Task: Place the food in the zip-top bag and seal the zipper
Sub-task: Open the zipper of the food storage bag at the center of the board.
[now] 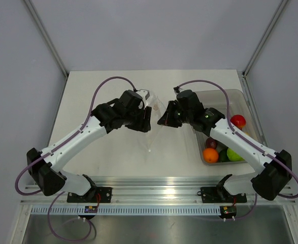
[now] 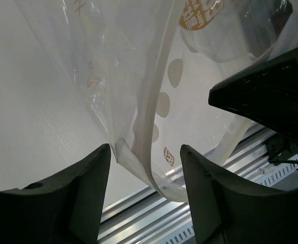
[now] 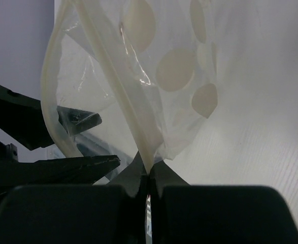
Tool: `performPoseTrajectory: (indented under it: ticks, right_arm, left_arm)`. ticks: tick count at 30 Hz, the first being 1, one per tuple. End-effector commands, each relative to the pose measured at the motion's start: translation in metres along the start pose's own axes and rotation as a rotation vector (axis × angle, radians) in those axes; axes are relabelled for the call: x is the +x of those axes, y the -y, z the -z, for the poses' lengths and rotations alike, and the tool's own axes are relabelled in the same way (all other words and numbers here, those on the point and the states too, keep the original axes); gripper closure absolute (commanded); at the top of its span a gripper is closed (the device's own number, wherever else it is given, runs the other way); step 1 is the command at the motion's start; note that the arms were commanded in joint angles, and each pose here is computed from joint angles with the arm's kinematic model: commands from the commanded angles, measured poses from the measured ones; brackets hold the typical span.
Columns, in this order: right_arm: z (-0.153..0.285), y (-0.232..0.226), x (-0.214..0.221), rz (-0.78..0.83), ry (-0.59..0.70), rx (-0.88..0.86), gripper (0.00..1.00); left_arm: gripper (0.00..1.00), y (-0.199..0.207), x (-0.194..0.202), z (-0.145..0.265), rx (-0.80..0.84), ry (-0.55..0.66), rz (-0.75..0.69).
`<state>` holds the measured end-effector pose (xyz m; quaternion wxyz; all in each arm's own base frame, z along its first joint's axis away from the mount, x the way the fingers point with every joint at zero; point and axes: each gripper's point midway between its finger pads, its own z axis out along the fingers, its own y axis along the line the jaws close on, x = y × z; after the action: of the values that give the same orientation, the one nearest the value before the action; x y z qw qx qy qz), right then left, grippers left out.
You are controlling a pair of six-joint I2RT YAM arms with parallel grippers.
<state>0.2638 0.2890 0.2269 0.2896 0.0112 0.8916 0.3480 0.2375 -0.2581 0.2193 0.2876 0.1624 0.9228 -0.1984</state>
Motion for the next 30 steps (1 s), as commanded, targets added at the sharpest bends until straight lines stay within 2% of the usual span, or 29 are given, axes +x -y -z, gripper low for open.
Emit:
performPoseTrajectory:
  ticks: [1,2,3,5,6,9,10,17,26,27,30]
  right_arm:
    - [0.003,-0.023,0.001,0.013,-0.046,-0.076,1.0]
    - [0.002,-0.023,0.002,0.011,-0.052,-0.078,1.0]
    - [0.001,-0.022,0.003,0.015,-0.059,-0.077,1.0]
    - [-0.004,-0.018,0.008,0.014,-0.081,-0.061,1.0]
    - [-0.007,-0.015,0.009,0.021,-0.09,-0.049,1.0]
    - [-0.011,0.003,0.012,0.039,-0.099,0.017,1.0]
    - [-0.013,0.015,0.01,0.027,-0.098,0.05,1.0]
    - [-0.018,0.089,0.014,0.021,-0.101,0.283,1.0]
    - [-0.014,0.136,0.008,0.035,-0.083,0.473,0.98]
    - [-0.012,0.133,0.007,0.036,-0.078,0.467,0.82]
    - [0.005,0.117,0.0,0.037,-0.035,0.408,0.51]
  left_arm:
    - [0.44,0.01,-0.011,0.002,0.054,0.064,0.013]
    - [0.47,0.009,-0.01,0.001,0.051,0.06,0.02]
    - [0.57,0.007,-0.006,-0.002,0.041,0.051,0.024]
    - [0.67,0.006,-0.004,-0.004,0.039,0.046,0.03]
    - [0.78,0.003,-0.001,-0.006,0.03,0.041,0.033]
    - [0.92,0.003,0.002,-0.006,0.027,0.031,0.041]
    - [1.0,0.004,0.002,-0.006,0.033,0.029,0.042]
    - [1.0,0.018,-0.002,-0.009,0.096,0.023,0.086]
    - [1.0,0.041,-0.007,-0.054,0.145,-0.081,0.17]
    - [1.0,0.041,-0.008,-0.058,0.139,-0.088,0.17]
    - [1.0,0.034,-0.011,-0.071,0.086,-0.092,0.163]
